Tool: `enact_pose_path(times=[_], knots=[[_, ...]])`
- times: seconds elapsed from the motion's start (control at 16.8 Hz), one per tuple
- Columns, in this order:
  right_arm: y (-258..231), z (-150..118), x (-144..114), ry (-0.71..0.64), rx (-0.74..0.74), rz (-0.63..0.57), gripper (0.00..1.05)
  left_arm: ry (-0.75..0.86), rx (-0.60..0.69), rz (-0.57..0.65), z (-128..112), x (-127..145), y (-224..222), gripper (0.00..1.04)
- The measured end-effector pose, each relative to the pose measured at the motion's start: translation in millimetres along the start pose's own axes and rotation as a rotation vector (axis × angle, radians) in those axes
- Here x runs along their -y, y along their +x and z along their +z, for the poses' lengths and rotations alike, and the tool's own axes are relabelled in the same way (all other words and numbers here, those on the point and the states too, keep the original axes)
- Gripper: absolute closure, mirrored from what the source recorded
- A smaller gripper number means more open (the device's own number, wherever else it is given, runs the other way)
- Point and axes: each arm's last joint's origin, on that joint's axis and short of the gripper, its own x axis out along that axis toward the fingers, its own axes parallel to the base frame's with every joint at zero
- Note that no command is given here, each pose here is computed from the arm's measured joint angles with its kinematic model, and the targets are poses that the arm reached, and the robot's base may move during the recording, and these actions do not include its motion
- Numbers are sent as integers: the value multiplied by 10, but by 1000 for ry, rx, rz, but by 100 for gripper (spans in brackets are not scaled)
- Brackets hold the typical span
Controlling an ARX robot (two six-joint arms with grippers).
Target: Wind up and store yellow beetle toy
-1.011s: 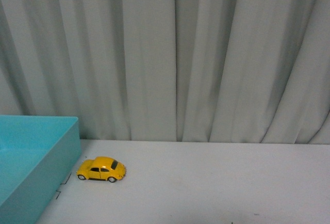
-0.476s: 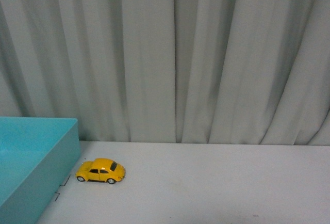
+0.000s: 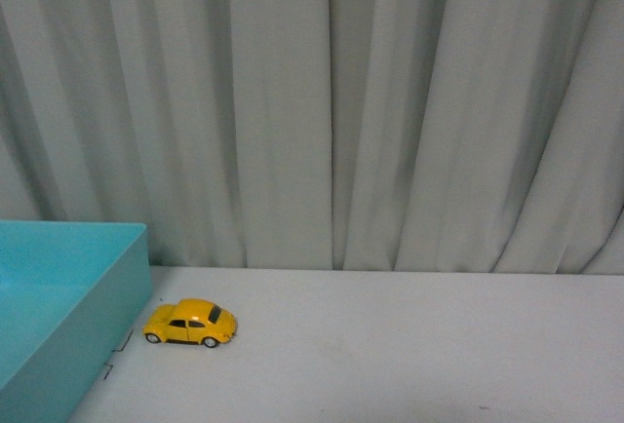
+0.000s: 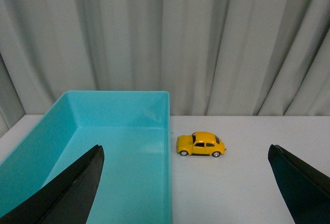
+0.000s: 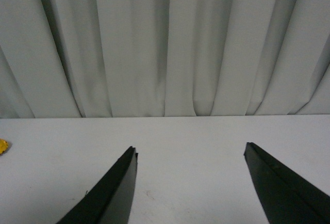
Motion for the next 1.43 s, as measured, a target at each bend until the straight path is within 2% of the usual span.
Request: enact_pose_path(times=[0.24, 0.42, 0.48, 0.54, 0.65, 0.77, 0.95, 1.13, 1.25, 1.43], knots=[[0, 0, 0, 0, 0, 0, 5, 0, 0, 0, 0, 0, 0, 7], [0, 0, 0, 0, 0, 0, 7, -15, -33, 5, -17, 0, 0, 7], [0, 0, 0, 0, 0, 0, 7, -149, -325, 72, 22, 3, 5, 7], [0, 1, -1, 0, 1, 2, 7, -322, -469, 129, 168, -10, 112, 7], [0, 0, 0, 0, 0, 0, 7, -484, -396, 158, 413, -59, 316, 7], [0, -1, 0, 0, -1, 1, 7, -536, -353, 142, 596, -108, 734, 7], [0, -1, 0, 0, -1, 0, 7, -489, -426, 110, 598, -40, 1345, 7], [0, -1, 0, 0, -1, 0, 7, -348, -465, 42, 727, 135, 2023, 7], [0, -1, 0, 0, -1, 0, 7, -230, -498, 0, 714, 254, 2347, 7], [0, -1, 0, 0, -1, 0, 7, 23, -574, -133, 624, 545, 2831, 7]])
